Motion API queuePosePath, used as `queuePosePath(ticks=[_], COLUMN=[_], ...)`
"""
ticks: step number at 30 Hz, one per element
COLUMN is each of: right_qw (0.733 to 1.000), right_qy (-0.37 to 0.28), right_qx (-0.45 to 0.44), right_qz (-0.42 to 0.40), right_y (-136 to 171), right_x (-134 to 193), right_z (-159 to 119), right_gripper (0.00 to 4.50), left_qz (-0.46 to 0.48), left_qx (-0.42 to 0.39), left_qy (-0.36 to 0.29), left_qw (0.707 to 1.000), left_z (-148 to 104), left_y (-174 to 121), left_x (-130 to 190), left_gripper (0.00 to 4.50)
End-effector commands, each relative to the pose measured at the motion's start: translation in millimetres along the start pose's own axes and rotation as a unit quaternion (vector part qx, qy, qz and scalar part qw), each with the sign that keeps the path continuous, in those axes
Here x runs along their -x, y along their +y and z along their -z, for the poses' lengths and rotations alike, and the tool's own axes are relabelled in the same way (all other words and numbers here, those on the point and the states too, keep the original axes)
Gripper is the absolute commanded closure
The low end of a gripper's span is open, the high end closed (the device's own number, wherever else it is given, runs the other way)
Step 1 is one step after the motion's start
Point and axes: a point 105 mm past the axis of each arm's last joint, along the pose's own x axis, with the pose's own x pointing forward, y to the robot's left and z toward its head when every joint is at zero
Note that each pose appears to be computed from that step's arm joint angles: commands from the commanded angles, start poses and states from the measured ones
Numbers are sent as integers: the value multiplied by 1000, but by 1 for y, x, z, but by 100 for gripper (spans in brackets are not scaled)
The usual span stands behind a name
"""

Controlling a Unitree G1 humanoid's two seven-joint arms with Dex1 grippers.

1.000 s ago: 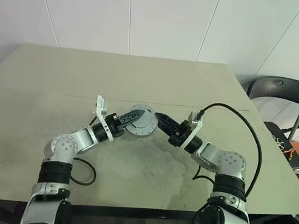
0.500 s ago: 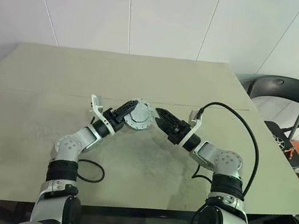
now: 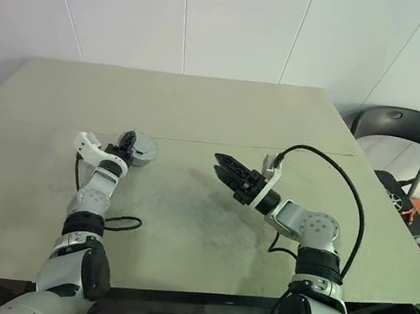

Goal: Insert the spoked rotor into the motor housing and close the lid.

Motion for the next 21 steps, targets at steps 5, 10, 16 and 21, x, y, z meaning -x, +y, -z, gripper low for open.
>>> queuePosePath(ticks=[5, 10, 16, 21], right_qw=[999, 999, 1000, 1000], right_qy=[2, 4, 7, 6], right_qx=[18, 17, 16, 17], right_qz=[-29, -28, -26, -22], right_y=[14, 13, 11, 9], right_x=[-2, -2, -3, -2], right_z=[-4, -3, -2, -1], right_gripper=[96, 96, 92, 91], left_qz=[13, -25, -56, -84], left_qx=[-13, -26, -34, -46], left_qy=[-62, -83, -100, -122], left_qw=[998, 996, 993, 988], left_z=[-33, -41, -48, -56], left_y=[-10, 4, 14, 22], left_x=[-4, -1, 2, 5], left_gripper=[196, 196, 177, 39])
